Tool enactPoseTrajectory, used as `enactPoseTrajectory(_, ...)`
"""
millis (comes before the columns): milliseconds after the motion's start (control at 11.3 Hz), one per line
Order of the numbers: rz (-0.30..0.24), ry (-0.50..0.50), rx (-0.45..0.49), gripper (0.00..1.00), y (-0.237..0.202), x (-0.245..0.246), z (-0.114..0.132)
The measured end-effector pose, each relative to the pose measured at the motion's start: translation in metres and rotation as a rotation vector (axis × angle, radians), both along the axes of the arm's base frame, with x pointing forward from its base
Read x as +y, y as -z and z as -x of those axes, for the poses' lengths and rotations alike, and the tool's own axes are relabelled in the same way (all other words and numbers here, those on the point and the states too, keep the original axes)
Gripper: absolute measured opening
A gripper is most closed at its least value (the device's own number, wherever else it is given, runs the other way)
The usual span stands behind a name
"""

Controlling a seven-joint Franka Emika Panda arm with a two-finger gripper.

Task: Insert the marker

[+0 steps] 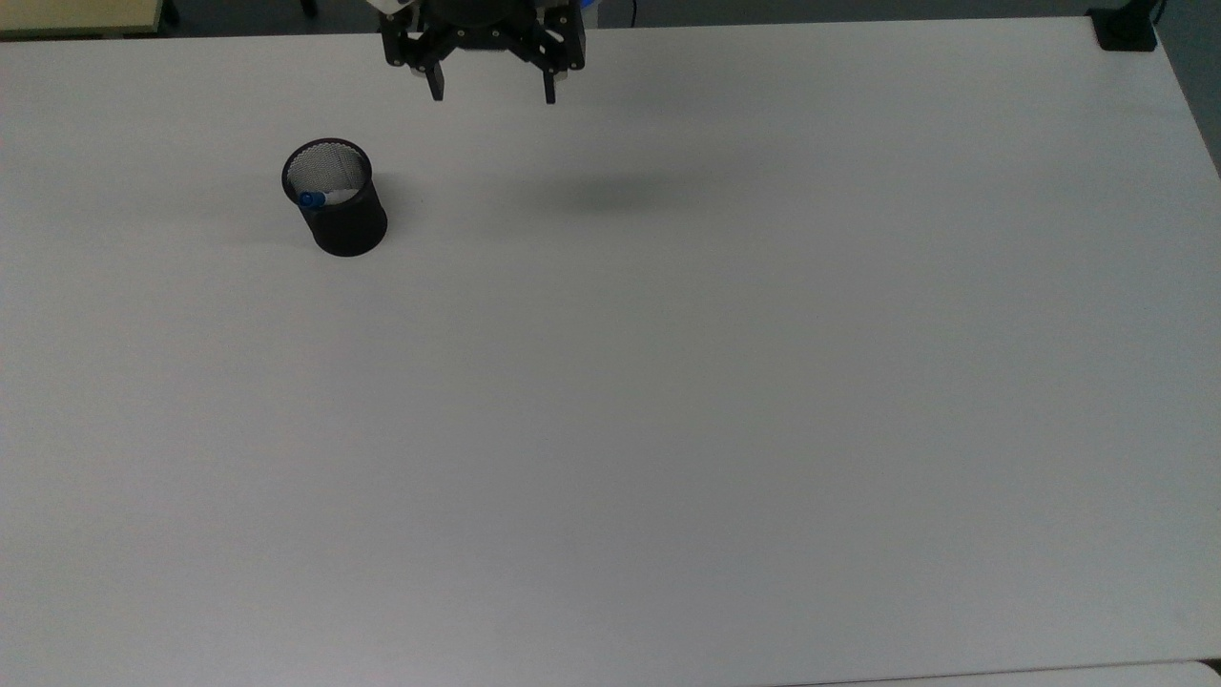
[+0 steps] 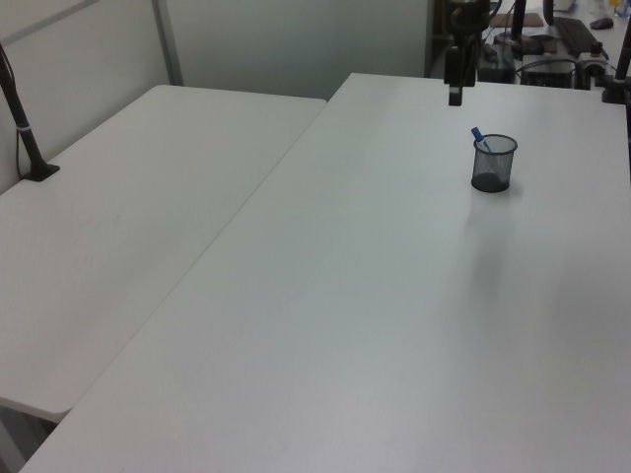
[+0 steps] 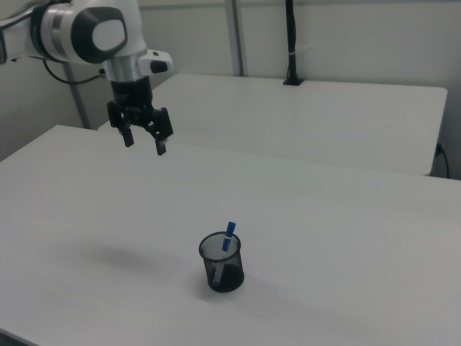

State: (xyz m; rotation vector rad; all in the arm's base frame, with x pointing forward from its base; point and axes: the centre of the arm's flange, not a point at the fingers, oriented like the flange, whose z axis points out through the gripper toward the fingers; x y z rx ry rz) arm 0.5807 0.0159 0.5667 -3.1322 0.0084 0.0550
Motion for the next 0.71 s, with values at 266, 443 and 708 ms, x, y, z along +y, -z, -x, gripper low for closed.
enactPoseTrajectory(266, 0.007, 0.026, -0.006, 1.00, 0.007, -0.013, -0.006)
enactPoseTrajectory(443, 0.008, 0.039, -0.015, 1.00, 0.002, -0.020, -0.007)
enactPoseTrajectory(708, 0.007, 0.048, -0.033, 1.00, -0.007, -0.026, -0.004)
